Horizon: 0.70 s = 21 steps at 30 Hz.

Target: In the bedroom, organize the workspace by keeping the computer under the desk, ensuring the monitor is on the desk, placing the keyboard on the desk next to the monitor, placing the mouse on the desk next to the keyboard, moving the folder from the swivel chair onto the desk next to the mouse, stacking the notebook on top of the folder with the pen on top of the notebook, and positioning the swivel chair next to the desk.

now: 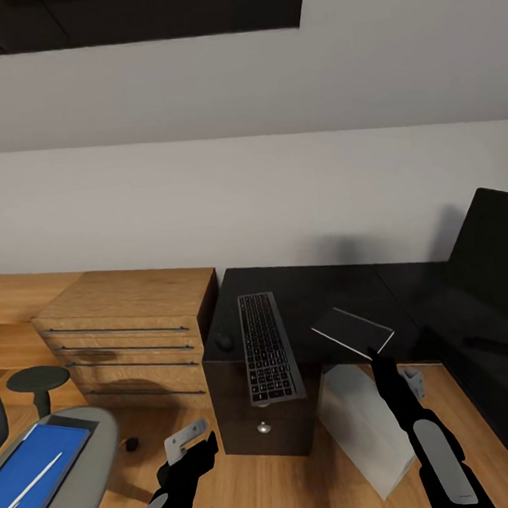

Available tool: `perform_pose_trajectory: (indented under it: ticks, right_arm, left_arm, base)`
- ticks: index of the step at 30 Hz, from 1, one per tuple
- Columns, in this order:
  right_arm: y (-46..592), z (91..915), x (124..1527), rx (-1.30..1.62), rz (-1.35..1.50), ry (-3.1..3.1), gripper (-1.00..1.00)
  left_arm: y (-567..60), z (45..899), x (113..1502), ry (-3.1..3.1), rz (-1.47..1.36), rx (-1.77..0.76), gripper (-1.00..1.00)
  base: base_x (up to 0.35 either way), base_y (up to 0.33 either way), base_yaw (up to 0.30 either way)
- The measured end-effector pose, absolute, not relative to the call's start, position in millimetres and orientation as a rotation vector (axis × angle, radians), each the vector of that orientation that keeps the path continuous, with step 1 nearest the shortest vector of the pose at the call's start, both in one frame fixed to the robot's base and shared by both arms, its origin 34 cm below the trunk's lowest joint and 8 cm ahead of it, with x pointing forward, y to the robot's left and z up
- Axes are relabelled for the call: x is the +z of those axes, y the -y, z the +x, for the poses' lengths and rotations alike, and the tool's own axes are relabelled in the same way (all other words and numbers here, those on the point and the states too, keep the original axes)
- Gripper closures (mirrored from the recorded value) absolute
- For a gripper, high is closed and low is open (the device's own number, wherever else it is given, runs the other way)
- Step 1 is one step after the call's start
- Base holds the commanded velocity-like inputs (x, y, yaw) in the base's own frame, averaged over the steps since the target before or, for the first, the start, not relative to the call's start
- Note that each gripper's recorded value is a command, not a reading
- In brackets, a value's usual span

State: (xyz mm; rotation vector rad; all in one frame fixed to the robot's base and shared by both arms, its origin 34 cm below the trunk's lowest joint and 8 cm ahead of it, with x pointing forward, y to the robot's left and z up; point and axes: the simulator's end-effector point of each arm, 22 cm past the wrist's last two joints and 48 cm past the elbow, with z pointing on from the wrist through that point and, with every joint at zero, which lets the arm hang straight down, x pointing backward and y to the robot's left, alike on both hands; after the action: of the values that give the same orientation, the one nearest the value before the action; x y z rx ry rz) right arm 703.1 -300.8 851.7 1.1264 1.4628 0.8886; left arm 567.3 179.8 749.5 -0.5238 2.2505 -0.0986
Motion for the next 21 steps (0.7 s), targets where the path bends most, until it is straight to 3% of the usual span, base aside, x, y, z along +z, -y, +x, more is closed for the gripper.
perform_pose_trajectory:
  ticks: [21]
  right_arm:
    - [301, 703, 817, 0.887, 1.129, -1.463, 1.00]
  left_arm:
    - [-179, 567, 715, -2.251, -0.523, -0.101, -1.00]
  base:
    - [0.000, 0.000, 0.000]
